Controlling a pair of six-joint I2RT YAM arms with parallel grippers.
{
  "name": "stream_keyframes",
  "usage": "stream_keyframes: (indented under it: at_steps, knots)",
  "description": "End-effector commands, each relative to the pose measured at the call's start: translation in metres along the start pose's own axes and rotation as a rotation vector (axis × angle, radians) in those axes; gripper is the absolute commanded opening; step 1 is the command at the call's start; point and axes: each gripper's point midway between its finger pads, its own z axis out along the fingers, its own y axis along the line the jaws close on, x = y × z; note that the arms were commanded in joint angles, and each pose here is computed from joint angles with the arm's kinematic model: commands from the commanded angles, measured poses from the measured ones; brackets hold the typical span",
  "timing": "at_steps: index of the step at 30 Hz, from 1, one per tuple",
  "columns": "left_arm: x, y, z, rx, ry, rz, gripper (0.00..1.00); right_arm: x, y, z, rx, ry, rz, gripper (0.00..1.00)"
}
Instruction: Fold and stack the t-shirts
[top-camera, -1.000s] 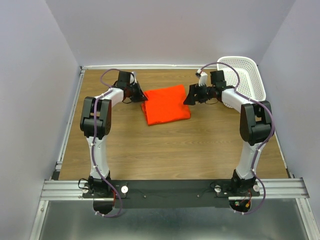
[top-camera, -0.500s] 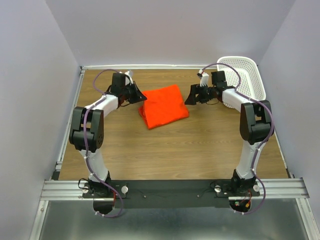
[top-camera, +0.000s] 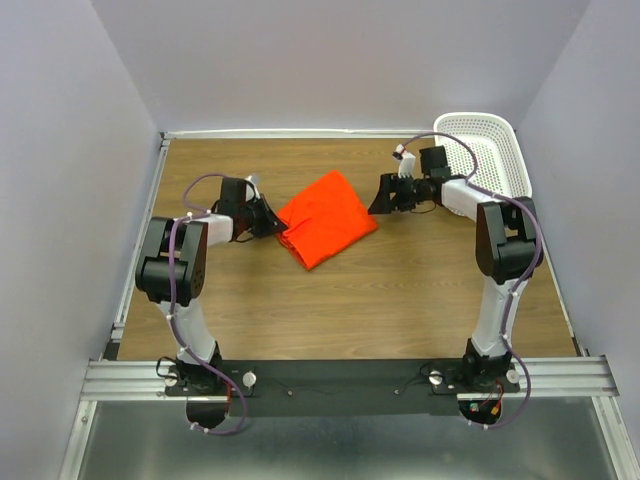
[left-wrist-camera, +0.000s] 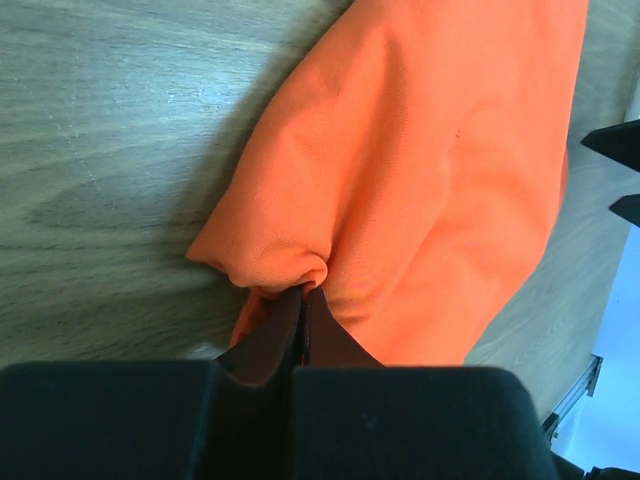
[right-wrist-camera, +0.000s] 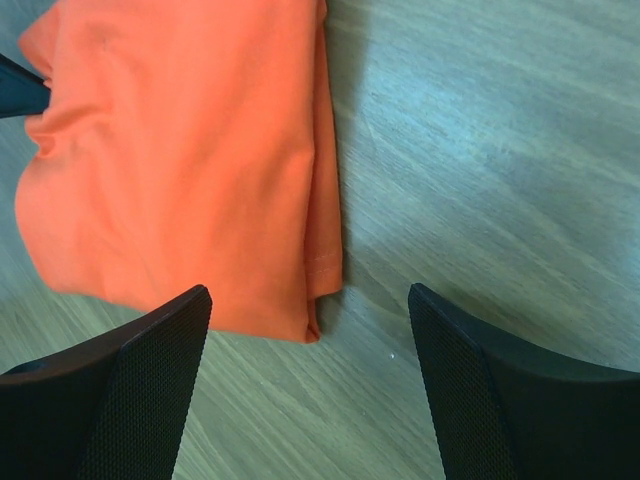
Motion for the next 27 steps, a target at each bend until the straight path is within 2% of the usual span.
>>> stream_keyframes:
  at_steps: [1,2,3,5,6,8,11,13,16,18,22,24,25,27]
  knots:
    - [-0.013,-0.003,-0.011,0.01,-0.068,0.023,0.05,0.009,-0.001,0.006,-0.037,0.022,0.043,0.86]
    - [-0.021,-0.001,-0.017,-0.015,-0.104,0.03,0.1,0.008,0.0,0.006,-0.037,0.019,0.033,0.86]
    - [-0.028,0.005,-0.024,-0.04,-0.134,0.028,0.19,0.007,0.0,0.005,-0.036,0.017,0.026,0.86]
    - [-0.046,0.017,-0.046,-0.148,-0.228,0.042,0.28,0.002,0.002,0.001,-0.028,0.005,0.007,0.86]
    - [-0.052,0.021,-0.055,-0.187,-0.266,0.042,0.39,0.001,0.001,0.0,-0.024,0.002,-0.003,0.86]
    - [-0.064,0.034,-0.084,-0.279,-0.358,0.015,0.46,-0.003,0.003,-0.003,-0.019,-0.008,-0.021,0.86]
    - [-0.066,0.037,-0.113,-0.294,-0.431,-0.018,0.55,-0.004,0.006,-0.005,-0.03,-0.011,-0.026,0.86]
    - [-0.061,0.031,-0.118,-0.266,-0.43,-0.018,0.58,-0.004,0.008,-0.005,-0.038,-0.012,-0.025,0.86]
    - [-0.036,0.01,-0.115,-0.123,-0.364,-0.041,0.58,-0.007,0.013,-0.009,-0.052,-0.019,-0.034,0.86]
    - [-0.006,-0.004,-0.11,0.002,-0.285,-0.062,0.58,-0.009,0.017,-0.011,-0.071,-0.024,-0.069,0.86]
    - [0.058,-0.026,-0.095,0.106,-0.169,-0.132,0.61,-0.011,0.022,-0.015,-0.087,-0.03,-0.077,0.86]
    - [0.066,-0.032,-0.095,0.136,-0.181,-0.157,0.7,-0.012,0.024,-0.015,-0.093,-0.031,-0.075,0.86]
    - [0.068,-0.034,-0.094,0.147,-0.187,-0.166,0.8,-0.011,0.024,-0.015,-0.095,-0.032,-0.074,0.86]
    - [0.067,-0.034,-0.091,0.157,-0.207,-0.183,0.84,-0.01,0.025,-0.015,-0.096,-0.029,-0.073,0.86]
